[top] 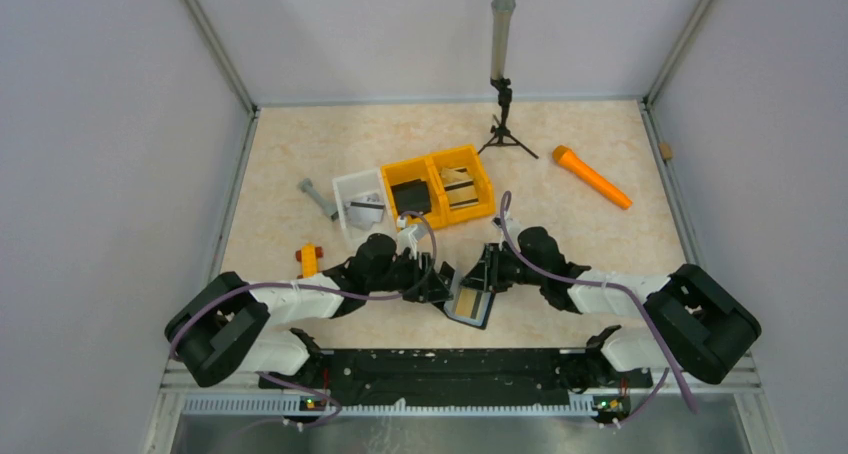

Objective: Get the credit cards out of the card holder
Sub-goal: Remove the credit card from the card holder.

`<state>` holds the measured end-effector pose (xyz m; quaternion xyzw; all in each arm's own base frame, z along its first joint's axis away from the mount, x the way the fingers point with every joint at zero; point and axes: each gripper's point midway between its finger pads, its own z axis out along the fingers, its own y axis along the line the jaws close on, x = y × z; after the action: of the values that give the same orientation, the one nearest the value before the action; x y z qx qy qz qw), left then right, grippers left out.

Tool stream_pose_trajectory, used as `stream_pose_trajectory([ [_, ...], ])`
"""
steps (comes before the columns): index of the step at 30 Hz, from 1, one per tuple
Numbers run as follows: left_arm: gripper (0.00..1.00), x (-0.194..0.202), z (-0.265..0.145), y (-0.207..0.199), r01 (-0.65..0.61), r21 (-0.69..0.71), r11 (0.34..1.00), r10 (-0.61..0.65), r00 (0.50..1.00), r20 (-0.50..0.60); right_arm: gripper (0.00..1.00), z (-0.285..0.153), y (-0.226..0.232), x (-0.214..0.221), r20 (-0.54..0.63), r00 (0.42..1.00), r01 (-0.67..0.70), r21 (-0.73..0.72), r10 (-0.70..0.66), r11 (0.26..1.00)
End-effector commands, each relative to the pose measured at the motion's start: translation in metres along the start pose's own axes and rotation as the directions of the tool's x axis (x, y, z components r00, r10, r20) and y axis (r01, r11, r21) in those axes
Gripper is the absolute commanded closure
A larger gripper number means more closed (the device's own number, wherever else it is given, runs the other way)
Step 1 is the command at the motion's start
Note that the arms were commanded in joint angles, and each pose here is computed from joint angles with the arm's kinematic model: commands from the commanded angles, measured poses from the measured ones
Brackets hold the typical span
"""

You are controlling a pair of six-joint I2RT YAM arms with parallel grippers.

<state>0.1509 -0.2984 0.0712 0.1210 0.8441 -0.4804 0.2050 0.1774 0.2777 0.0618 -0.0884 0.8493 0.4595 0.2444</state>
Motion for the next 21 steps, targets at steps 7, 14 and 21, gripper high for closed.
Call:
stream_pose_trajectory([
  [7, 0.67, -0.0165, 0.0015, -0.0228, -0.053, 0.090, 0.995, 0.049, 0.998, 0.041, 0.70, -0.0027, 0.0064, -0.0011, 0.017, 0.999, 0.038, -0.023, -0.038, 0.999],
  [14, 0.57, -0.0168, 0.0017, -0.0268, -0.049, 0.113, 0.992, 0.045, 0.998, 0.041, 0.70, -0.0033, 0.0021, 0.0020, 0.010, 0.999, 0.039, -0.008, -0.039, 0.999],
  [21, 0.52, -0.0134, 0.0061, -0.0229, -0.038, 0.106, 0.994, 0.036, 0.999, 0.017, 0.70, -0.0045, 0.0033, 0.0024, 0.011, 0.999, 0.040, -0.013, -0.040, 0.999],
])
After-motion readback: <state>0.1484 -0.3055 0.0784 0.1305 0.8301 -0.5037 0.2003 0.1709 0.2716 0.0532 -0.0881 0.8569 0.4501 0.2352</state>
